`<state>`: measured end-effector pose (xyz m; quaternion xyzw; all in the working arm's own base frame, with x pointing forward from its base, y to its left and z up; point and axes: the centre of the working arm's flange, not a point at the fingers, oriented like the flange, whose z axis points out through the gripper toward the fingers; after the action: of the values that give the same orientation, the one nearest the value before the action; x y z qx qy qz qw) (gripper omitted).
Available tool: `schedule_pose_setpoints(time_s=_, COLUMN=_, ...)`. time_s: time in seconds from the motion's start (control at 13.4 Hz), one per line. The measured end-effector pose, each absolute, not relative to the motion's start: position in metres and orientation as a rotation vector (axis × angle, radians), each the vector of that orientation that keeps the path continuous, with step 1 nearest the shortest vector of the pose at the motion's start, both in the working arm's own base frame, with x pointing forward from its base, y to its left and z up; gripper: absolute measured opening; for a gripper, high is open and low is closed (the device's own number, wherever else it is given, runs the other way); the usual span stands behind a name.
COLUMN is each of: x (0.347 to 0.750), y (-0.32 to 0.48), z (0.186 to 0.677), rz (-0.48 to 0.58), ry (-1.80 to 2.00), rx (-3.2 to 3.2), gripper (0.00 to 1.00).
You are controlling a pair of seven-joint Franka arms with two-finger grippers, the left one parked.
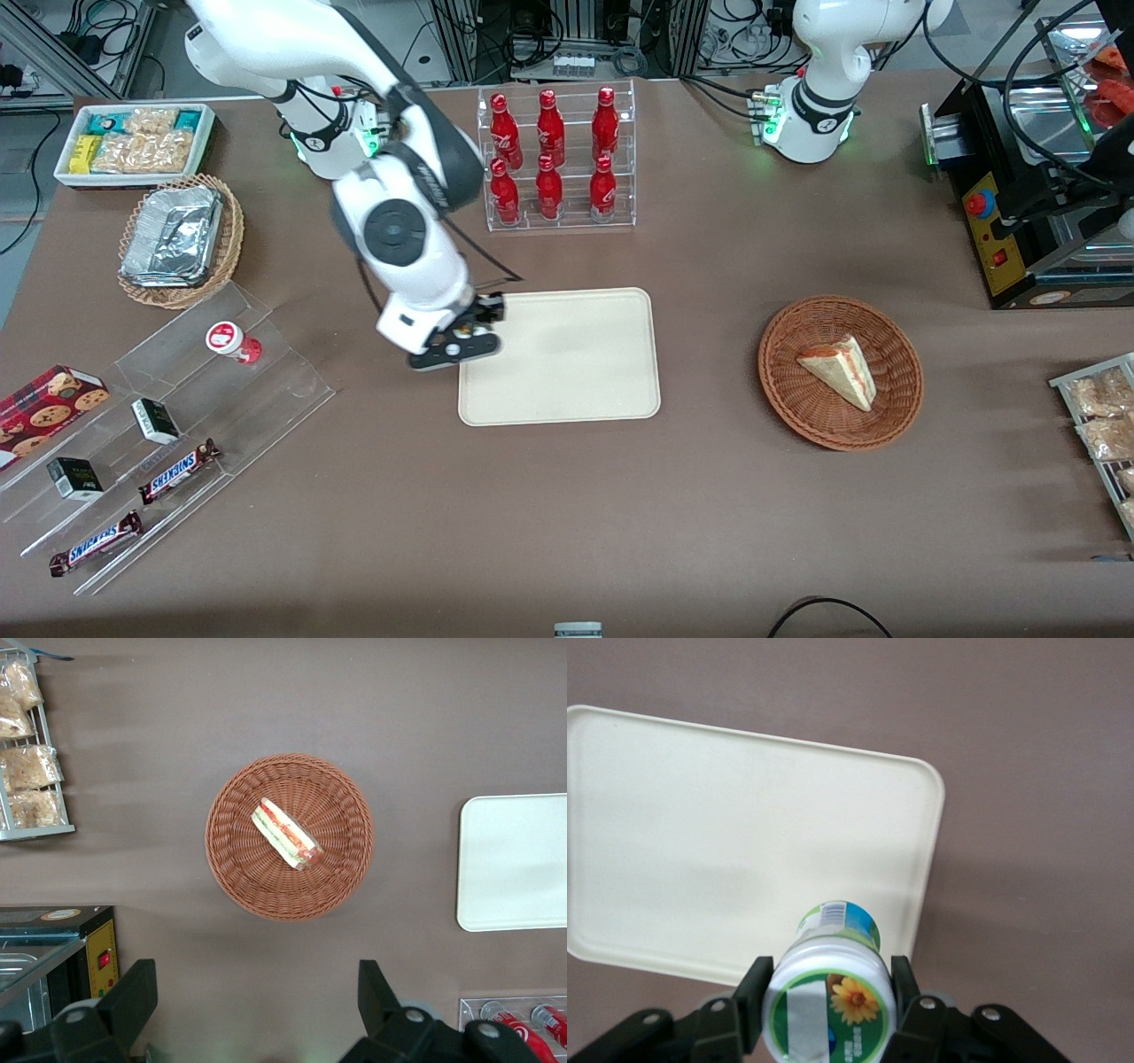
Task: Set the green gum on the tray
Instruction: 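Lift the tub and carry it with the right gripper over the cream tray, then lower the tub onto the cream tray with the right gripper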
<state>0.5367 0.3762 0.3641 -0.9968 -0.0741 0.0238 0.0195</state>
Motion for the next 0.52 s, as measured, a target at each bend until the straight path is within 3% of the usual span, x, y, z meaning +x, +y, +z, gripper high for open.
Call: schedule_pose_setpoints(time_s=0.52, x=0.527, y=0.458, z=0.291, rz=0.04, ry=-0.054, rx=-3.093, gripper=0.59)
